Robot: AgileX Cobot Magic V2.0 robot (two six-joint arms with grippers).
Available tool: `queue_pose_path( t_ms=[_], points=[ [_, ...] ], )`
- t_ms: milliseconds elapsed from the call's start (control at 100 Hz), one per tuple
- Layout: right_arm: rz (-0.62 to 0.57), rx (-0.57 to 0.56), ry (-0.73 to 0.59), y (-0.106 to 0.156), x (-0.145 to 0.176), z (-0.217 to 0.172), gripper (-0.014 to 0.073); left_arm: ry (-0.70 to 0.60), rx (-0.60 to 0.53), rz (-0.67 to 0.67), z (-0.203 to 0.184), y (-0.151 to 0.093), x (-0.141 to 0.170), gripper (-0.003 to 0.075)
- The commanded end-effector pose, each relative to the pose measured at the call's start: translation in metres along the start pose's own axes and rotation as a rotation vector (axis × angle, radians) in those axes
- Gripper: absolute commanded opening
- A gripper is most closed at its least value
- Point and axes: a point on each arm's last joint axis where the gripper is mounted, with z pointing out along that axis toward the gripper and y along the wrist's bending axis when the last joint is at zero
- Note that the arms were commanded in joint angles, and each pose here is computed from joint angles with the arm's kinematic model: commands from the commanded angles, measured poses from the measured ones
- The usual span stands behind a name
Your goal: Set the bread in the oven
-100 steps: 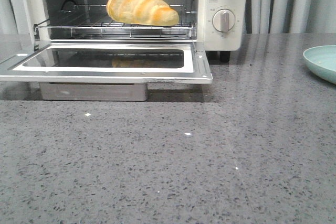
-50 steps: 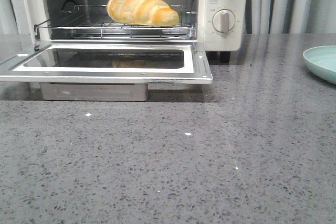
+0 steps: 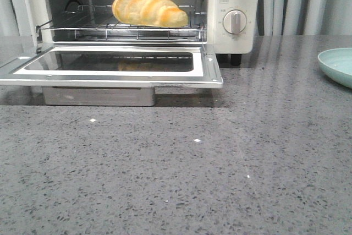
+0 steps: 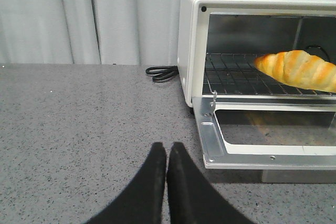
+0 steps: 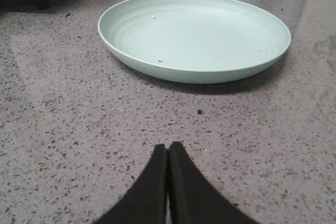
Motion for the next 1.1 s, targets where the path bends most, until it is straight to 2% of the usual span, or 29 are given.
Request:
queue_pose_path(
  t_ms=[0,1090],
  points=[
    [-0.014,0.006,-0.003,0.0,0.0066,0.0013,-0.0053,-0.126,0.006,-0.007,-0.0083,-0.0009,-0.0148,-0.0021],
    [-0.014,0.005,0.01,0.0001,0.0078,0.0013,-0.0053,-0.126,0.006,-0.007,-0.0083,-0.0009,-0.0148,-0.0021]
  ],
)
